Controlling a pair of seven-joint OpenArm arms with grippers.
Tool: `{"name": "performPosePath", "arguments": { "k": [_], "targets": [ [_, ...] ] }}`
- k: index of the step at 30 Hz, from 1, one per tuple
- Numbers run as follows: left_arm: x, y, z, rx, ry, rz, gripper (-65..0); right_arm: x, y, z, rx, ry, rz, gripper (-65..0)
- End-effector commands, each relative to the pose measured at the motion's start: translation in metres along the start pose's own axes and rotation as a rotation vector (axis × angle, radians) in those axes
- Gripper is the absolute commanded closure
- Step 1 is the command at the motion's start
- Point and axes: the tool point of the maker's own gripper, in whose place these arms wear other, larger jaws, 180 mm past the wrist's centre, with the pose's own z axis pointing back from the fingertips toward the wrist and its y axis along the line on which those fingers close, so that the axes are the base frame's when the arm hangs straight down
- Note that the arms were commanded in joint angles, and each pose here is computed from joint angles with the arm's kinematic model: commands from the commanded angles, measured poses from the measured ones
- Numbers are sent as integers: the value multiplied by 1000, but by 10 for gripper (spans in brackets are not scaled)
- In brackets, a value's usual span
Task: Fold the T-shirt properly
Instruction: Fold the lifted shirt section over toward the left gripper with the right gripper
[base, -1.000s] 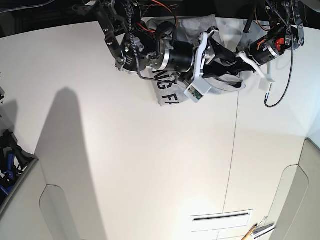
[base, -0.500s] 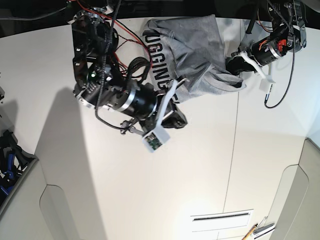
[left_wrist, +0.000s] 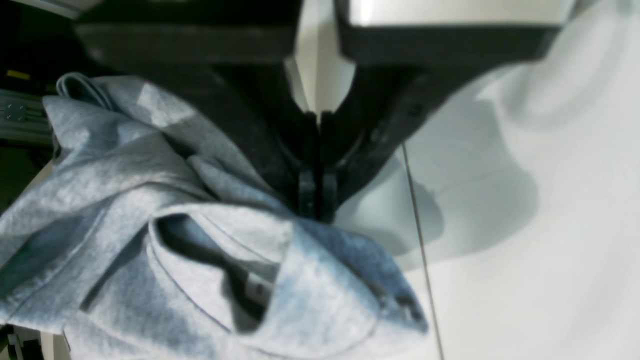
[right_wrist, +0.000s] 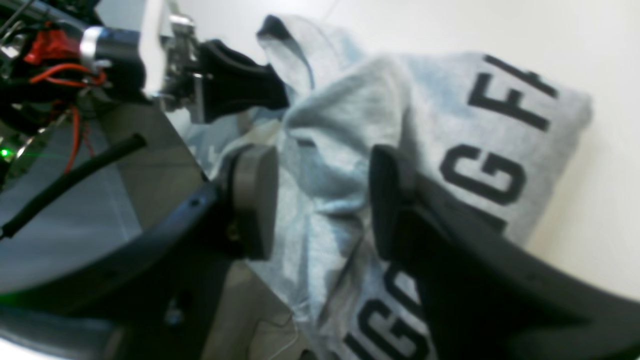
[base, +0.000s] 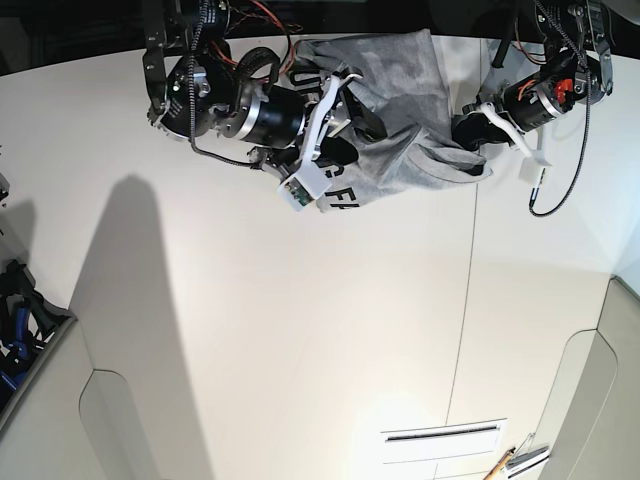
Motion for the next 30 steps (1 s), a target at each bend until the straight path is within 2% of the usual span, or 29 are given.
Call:
{"name": "performPosePath", "arguments": {
  "k": [1,5,7,9,11,12,18,23,24,26,27,28,30],
  "targets": [
    [-4,7,3,32,30,-16,0,8,5,-1,20,-30,8,-297],
    [-4,7,3,32,30,-16,0,-2,7,-12,46,-5,-18,-296],
    [-4,7,3,32,30,-16,0,-7,11,-19,65,17,-18,-267],
    [-4,7,3,32,30,-16,0,-8,17,-23,85,28,-6,-165],
    [-4,7,3,32,30,-16,0,-7,27,-25,117,28,5,-19],
    [-4,7,3,32,30,-16,0,-6,33,-26,137,27,8,0],
    [-4,7,3,32,30,-16,0,-12,75,-34,266,55,83,0],
    [-4,7,3,32,30,-17,0,-13,80,-39,235,78,140,0],
    [-4,7,3,32,30,-16,0,-10,80,-37,225,70,153,-43],
    [-4,7,3,32,31,-16,0,-2,78,-32,194,47,188,-228],
    [-4,7,3,32,30,-16,0,4,76,-29,170,33,212,-298],
    [-4,7,3,32,30,-16,0,10,74,-24,144,17,238,-343],
    [-4,7,3,32,30,-17,0,27,67,-16,79,-41,269,-354]
  ]
}}
